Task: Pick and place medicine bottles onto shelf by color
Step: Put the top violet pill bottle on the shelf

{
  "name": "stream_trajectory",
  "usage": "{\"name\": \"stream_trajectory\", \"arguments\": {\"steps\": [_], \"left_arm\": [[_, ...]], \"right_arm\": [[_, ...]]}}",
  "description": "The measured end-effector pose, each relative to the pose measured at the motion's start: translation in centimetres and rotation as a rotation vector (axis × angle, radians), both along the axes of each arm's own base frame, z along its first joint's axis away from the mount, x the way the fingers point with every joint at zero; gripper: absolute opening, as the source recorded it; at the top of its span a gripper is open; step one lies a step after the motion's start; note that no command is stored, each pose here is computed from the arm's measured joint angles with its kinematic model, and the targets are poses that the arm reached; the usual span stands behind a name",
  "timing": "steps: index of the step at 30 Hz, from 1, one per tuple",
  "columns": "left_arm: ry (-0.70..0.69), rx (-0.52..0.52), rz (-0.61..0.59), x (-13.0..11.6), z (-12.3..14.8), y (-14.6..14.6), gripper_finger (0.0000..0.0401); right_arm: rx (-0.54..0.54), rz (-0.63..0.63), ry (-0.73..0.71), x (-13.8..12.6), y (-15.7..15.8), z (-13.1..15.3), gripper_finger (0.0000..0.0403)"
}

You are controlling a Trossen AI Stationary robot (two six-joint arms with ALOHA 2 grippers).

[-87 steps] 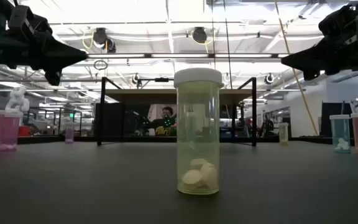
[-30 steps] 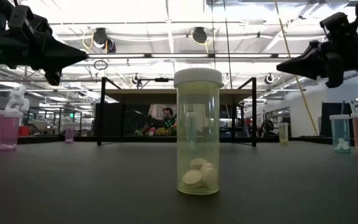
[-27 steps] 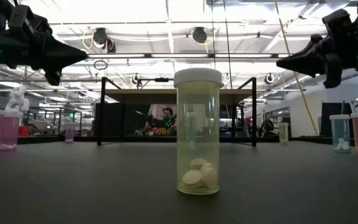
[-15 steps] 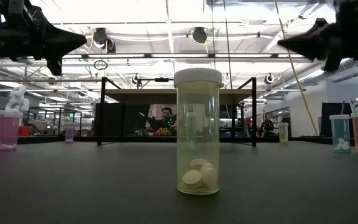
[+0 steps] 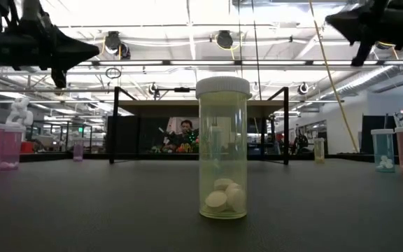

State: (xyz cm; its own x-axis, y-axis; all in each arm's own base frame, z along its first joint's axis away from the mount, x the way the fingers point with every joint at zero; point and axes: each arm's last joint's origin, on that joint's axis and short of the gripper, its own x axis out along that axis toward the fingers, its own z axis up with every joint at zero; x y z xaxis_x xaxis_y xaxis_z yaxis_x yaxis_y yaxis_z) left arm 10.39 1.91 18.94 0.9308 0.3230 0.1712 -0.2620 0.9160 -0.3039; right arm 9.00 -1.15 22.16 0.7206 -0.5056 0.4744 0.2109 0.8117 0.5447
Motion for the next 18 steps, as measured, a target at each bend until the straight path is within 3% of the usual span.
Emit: {"name": "stream_trajectory", "arguments": {"steps": [3, 7, 12, 18], "left_arm": [[0.011, -0.020, 0.083, -0.2, 1.0, 0.2, 0.0031], [0.139, -0.034, 0.211, -0.3, 3.0, 0.5, 0.0068], [0.304, -0.064, 0.454, -0.6, 6.0, 1.3, 0.0130], [0.383, -0.115, 0.625, -0.4, 8.9, 2.8, 0.0170]], "right_arm": [[0.111, -0.028, -0.005, 0.1, -0.2, -0.4, 0.0002], [0.144, -0.053, 0.002, 0.3, -0.3, -0.6, 0.0002], [0.204, -0.046, -0.032, 0.4, -0.6, -0.7, 0.0002], [0.208, -0.073, 0.030, 1.0, -0.9, -1.2, 0.0002]]}}
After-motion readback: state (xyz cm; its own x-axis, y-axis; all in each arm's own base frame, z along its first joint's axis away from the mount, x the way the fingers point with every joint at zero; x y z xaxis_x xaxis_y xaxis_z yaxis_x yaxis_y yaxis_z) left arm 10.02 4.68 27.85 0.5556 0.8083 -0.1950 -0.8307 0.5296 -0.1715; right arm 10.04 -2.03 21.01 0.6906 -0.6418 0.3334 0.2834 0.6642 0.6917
